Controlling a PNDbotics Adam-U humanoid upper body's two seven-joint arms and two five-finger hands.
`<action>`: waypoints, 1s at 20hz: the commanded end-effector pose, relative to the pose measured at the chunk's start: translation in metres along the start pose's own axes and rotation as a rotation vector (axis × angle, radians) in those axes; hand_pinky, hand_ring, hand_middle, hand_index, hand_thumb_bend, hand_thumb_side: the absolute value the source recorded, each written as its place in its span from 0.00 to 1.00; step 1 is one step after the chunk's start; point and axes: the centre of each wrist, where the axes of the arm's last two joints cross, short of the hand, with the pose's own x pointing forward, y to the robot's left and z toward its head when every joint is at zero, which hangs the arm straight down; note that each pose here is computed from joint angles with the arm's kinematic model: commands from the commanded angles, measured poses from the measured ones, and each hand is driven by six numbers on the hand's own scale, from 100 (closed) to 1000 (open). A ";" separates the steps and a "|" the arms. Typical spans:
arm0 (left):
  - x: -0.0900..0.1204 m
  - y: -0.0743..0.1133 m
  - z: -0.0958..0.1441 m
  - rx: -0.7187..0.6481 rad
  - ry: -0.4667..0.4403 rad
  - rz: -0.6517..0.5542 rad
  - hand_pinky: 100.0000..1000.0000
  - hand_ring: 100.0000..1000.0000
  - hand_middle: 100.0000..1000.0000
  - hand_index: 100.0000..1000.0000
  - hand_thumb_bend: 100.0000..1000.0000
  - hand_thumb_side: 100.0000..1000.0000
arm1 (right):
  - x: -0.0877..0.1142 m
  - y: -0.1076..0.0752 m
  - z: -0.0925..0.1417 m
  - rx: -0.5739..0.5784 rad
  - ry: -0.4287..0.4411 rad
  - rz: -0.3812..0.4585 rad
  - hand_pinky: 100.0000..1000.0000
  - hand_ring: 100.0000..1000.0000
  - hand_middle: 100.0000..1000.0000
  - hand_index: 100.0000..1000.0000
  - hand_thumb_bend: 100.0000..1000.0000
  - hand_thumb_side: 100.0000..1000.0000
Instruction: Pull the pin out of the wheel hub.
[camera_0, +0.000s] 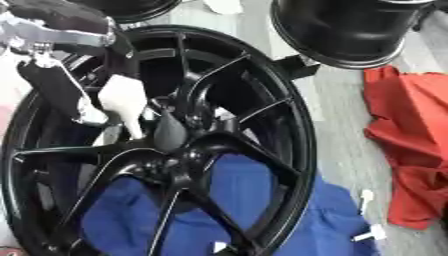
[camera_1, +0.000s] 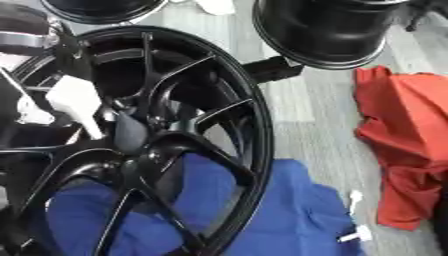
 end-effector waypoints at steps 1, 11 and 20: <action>0.001 0.008 0.007 0.021 0.009 -0.002 0.67 0.52 0.39 0.56 0.26 0.01 | 0.008 -0.004 -0.005 -0.007 -0.024 0.000 0.42 0.39 0.50 0.63 0.00 0.41; 0.005 0.012 0.014 0.040 0.009 0.034 0.61 0.46 0.30 0.43 0.18 0.06 | 0.007 -0.004 -0.004 -0.010 -0.022 0.002 0.43 0.40 0.50 0.63 0.00 0.41; 0.008 0.016 0.022 0.070 0.016 0.039 0.58 0.41 0.18 0.29 0.21 0.08 | 0.007 -0.005 -0.004 -0.013 -0.022 0.004 0.43 0.40 0.50 0.63 0.00 0.41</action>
